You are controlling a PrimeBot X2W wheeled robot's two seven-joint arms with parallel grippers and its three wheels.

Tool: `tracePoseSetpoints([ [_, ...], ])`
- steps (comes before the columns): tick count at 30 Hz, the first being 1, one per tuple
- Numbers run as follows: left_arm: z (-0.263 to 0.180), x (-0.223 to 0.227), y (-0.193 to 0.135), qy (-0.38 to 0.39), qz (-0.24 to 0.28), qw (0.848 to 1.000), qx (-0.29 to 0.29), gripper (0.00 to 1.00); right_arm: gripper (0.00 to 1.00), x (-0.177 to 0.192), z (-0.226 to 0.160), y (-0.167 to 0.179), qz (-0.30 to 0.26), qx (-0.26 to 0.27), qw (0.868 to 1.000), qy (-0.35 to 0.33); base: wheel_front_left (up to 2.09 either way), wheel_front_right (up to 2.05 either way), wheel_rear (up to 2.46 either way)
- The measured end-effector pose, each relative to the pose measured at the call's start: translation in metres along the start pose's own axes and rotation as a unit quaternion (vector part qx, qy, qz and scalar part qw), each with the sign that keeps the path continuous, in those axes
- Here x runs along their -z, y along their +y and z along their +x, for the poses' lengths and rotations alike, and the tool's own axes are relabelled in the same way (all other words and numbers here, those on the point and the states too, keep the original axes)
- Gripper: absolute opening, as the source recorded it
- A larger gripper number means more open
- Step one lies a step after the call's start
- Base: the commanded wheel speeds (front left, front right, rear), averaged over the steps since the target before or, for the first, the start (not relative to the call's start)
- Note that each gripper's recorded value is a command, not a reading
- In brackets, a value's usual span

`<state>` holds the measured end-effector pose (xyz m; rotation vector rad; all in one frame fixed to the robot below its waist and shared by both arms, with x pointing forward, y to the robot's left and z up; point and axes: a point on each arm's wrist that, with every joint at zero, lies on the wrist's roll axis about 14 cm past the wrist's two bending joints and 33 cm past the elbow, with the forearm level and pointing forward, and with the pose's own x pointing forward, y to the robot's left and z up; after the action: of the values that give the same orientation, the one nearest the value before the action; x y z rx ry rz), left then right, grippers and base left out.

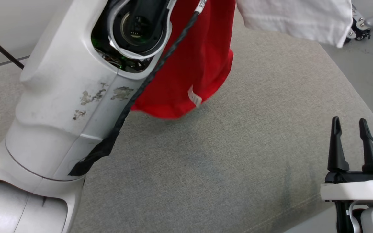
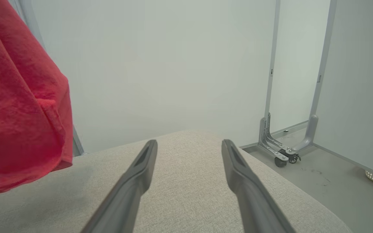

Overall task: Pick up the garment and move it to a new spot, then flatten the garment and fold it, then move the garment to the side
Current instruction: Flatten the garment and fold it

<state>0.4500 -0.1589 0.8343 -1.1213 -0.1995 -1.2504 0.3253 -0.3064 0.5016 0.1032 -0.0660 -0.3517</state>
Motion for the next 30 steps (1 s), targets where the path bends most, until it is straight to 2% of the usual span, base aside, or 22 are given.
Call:
tracePoseSetpoints([
  [5, -0.017, -0.006, 0.019, -0.010, -0.011, 0.999, -0.051, 0.00, 1.00, -0.001, 0.007, 0.003, -0.006, -0.006, 1.000, -0.005, 0.00, 0.00, 0.00],
  [9, -0.072, -0.005, 0.075, 0.000, -0.017, 0.988, -0.154, 0.00, 1.00, -0.006, 0.023, 0.017, -0.003, -0.025, 1.000, -0.017, 0.00, 0.00, 0.00],
  [13, -0.164, -0.023, 0.137, -0.032, -0.026, 0.958, -0.282, 0.00, 1.00, 0.003, 0.033, 0.035, -0.002, -0.048, 0.999, -0.008, 0.00, 0.00, 0.00],
  [16, -0.237, -0.044, 0.159, -0.081, -0.038, 0.928, -0.360, 0.00, 1.00, 0.012, 0.036, 0.043, -0.001, -0.059, 0.998, 0.003, 0.00, 0.00, 0.00],
  [23, -0.371, -0.081, 0.153, -0.179, -0.037, 0.862, -0.473, 0.00, 1.00, 0.045, 0.027, 0.074, 0.005, -0.103, 0.993, 0.052, 0.00, 0.00, 0.00],
  [26, -0.405, -0.078, 0.143, -0.194, -0.039, 0.846, -0.496, 0.00, 1.00, 0.048, 0.026, 0.091, 0.007, -0.128, 0.990, 0.056, 0.00, 0.00, 0.00],
  [29, -0.428, -0.071, 0.136, -0.193, -0.026, 0.837, -0.512, 0.00, 1.00, 0.049, 0.025, 0.107, 0.008, -0.151, 0.987, 0.056, 0.00, 0.00, 0.00],
  [30, -0.435, -0.072, 0.135, -0.192, -0.011, 0.834, -0.516, 0.12, 1.00, 0.049, 0.025, 0.113, 0.009, -0.159, 0.986, 0.056, 0.00, 0.00, 0.00],
])
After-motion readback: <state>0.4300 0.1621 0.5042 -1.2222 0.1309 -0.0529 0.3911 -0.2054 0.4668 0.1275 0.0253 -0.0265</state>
